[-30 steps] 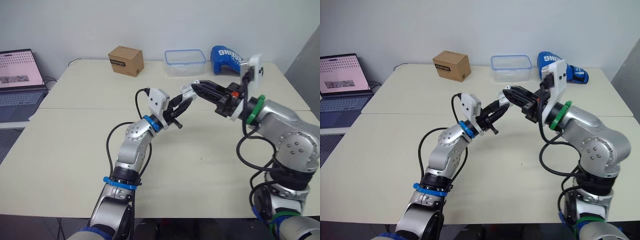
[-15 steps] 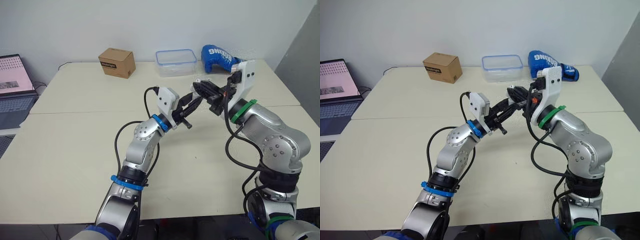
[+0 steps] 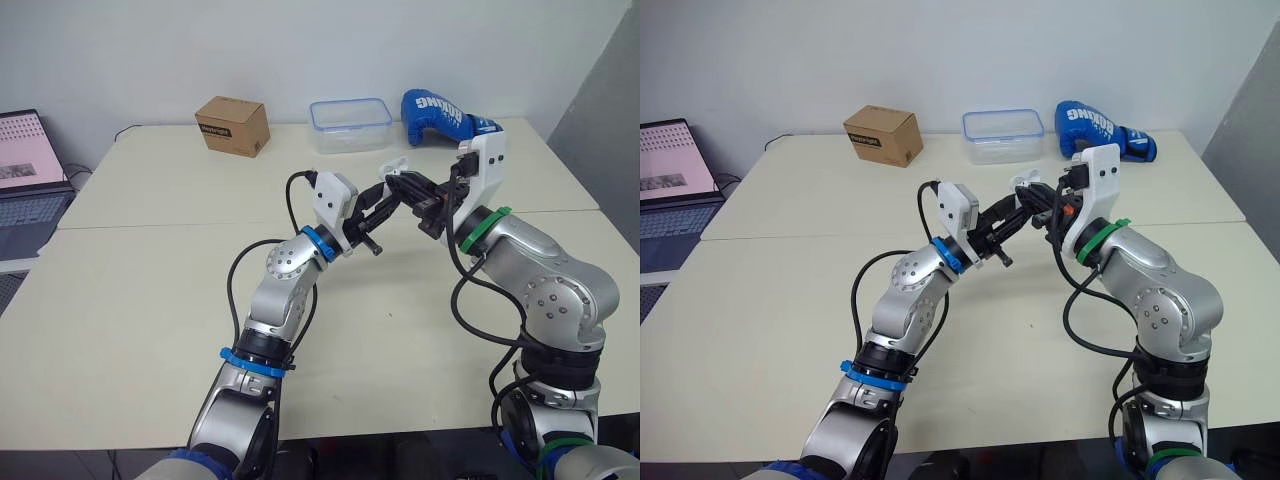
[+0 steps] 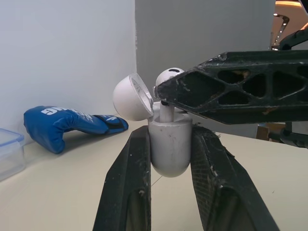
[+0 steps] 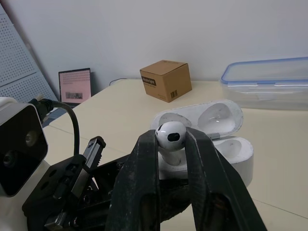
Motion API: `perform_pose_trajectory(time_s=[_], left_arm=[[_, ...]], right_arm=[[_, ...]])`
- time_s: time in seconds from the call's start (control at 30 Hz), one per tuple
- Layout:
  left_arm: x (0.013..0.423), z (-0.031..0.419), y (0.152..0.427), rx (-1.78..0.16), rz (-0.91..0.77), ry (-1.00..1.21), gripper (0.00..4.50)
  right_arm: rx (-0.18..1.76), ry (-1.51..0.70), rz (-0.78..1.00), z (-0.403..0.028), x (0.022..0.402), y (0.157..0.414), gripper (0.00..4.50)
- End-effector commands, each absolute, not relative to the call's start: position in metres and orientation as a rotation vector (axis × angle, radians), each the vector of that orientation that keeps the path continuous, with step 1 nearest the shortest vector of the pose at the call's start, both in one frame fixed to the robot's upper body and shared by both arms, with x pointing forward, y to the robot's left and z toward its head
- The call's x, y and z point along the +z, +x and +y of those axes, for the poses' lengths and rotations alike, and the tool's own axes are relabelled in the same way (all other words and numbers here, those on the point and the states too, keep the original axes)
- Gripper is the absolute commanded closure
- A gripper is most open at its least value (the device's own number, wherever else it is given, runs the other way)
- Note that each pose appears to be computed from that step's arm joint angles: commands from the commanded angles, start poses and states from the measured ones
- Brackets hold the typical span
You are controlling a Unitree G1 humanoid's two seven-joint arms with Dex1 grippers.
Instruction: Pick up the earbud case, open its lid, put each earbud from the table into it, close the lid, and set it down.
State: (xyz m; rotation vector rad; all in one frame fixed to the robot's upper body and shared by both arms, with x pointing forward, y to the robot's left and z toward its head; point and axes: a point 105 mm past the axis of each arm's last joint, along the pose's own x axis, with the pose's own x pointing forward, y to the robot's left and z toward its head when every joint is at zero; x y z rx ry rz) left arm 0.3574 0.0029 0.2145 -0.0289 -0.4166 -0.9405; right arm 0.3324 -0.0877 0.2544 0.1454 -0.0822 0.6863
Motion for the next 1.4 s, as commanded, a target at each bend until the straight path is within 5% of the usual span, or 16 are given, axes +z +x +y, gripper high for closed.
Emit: perform_pose_trajectory(time_s=[0.03,0.13,0.2,0.33,0.6,0.9,1.4], left_arm=[[0.233,0.0,0.349,-0.957,-0.514,0.002,3.76],[0.236,0.001,0.349,-0.959,-0.525,0.009,3.76],[0.237,0.001,0.349,-0.96,-0.528,0.011,3.76],[0.237,0.0,0.349,-0.968,-0.527,0.009,3.76],[0.229,0.002,0.351,-0.974,-0.497,-0.007,3.76],[0.224,0.004,0.351,-0.98,-0.476,-0.015,3.76],[0.226,0.0,0.348,-1.002,-0.478,-0.012,3.76]], right_arm=[[0.684,0.141,-0.089,-0.085,0.255,0.33,4.12],[0.67,0.14,-0.065,-0.086,0.249,0.331,4.12],[0.663,0.146,-0.059,-0.086,0.247,0.331,3.39],[0.647,0.143,-0.069,-0.09,0.251,0.334,2.64],[0.726,0.229,-0.147,-0.095,0.276,0.32,0.05],[0.731,0.23,-0.168,-0.106,0.285,0.314,0.05],[0.629,-0.067,-0.175,-0.104,0.265,0.327,0.05]])
